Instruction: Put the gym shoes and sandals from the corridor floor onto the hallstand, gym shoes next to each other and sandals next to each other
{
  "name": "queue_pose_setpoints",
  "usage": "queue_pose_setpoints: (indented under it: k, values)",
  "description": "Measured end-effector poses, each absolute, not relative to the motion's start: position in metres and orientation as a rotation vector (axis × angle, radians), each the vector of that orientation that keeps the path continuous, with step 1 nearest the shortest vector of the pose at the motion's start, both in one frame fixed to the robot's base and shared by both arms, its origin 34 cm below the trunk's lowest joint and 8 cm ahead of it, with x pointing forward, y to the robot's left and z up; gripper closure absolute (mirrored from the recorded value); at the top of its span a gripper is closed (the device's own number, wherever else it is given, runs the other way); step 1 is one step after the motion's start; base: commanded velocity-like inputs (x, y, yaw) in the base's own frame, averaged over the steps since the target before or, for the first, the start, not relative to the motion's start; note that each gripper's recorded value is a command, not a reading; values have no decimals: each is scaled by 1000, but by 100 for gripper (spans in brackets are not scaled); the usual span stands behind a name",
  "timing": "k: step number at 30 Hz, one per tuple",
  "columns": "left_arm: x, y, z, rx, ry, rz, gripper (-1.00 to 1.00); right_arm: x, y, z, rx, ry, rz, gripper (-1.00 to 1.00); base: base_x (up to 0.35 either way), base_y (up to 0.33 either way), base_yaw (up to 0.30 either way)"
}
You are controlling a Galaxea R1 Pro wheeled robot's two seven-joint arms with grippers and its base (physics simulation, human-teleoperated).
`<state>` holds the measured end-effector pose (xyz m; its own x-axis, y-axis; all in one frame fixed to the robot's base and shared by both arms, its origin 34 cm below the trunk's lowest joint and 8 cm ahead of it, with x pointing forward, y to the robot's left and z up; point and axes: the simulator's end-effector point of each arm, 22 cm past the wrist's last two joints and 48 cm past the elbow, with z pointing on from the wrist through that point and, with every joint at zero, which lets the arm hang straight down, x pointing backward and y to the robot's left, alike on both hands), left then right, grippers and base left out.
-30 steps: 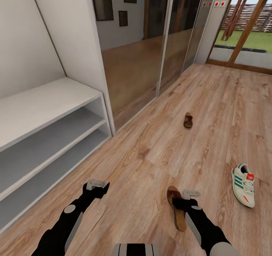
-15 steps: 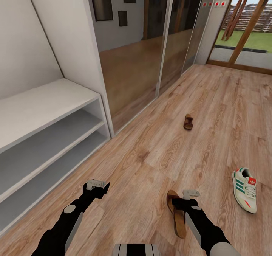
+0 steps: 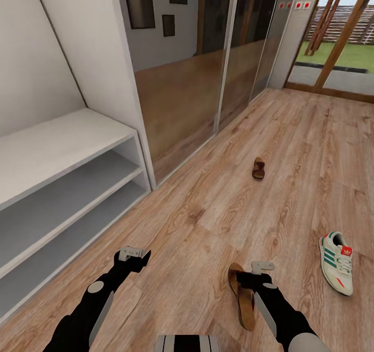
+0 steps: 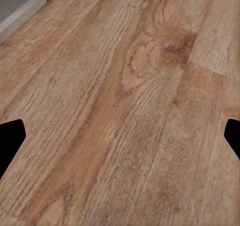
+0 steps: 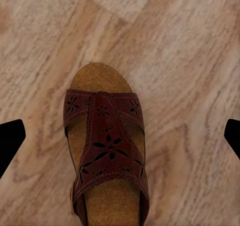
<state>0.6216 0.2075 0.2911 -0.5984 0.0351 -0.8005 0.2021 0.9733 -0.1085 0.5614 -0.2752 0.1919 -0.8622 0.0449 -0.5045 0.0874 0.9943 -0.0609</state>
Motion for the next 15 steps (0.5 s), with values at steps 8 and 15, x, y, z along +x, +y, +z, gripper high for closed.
queue_pose_setpoints:
  k: [8, 15]
  values:
    - [618, 209, 281, 164, 2223, -239, -100, 540, -266, 171, 93, 2671, -96, -100, 0, 0, 0]
    - [611, 210, 265, 162, 2251, -240, -100, 524, -262, 154, 92, 2714, -94, -100, 0, 0, 0]
